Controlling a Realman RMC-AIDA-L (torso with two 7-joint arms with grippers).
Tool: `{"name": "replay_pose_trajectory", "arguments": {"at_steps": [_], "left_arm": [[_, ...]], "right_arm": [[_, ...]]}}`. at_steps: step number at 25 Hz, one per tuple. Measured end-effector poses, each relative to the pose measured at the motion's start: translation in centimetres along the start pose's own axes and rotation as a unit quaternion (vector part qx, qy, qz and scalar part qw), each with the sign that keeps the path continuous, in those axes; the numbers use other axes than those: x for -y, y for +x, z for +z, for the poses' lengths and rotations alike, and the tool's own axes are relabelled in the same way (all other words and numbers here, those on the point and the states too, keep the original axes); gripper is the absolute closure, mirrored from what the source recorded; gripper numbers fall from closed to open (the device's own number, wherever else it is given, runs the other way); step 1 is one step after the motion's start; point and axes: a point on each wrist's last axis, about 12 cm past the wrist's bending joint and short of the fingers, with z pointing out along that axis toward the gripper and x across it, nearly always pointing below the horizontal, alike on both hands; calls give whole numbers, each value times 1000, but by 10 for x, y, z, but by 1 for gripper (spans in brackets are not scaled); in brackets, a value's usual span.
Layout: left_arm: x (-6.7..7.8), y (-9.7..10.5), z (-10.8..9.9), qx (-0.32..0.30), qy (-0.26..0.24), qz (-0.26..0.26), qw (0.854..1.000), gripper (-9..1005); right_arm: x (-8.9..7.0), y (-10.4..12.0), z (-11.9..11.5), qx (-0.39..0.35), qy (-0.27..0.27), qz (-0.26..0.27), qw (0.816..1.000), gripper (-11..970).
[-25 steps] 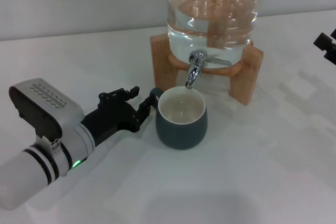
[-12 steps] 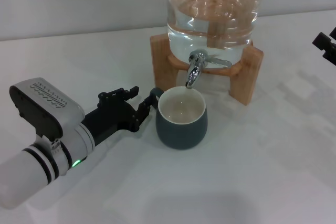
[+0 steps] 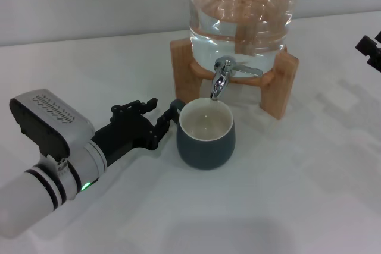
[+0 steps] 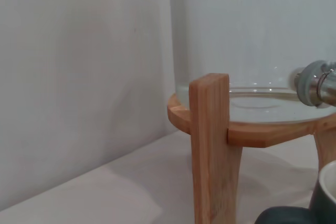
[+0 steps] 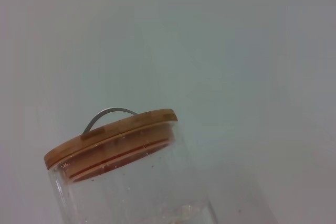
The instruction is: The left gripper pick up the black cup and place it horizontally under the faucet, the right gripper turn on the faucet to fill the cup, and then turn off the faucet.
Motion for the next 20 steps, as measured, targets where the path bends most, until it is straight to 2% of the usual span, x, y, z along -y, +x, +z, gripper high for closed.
{"name": "replay_pose_trajectory", "arguments": {"at_steps": [5, 16, 20], "left_arm": [[3, 1, -4, 6, -3, -5, 1000, 607], [-7, 7, -15, 14, -39, -19, 999, 606], [-6, 7, -17, 18, -41, -16, 999, 606]], "right_arm": [[1, -1, 0, 0, 1, -1, 1000, 117], [3, -2, -3, 2, 6, -2, 1000, 117], [3, -2, -3, 2, 7, -2, 1000, 117]]}}
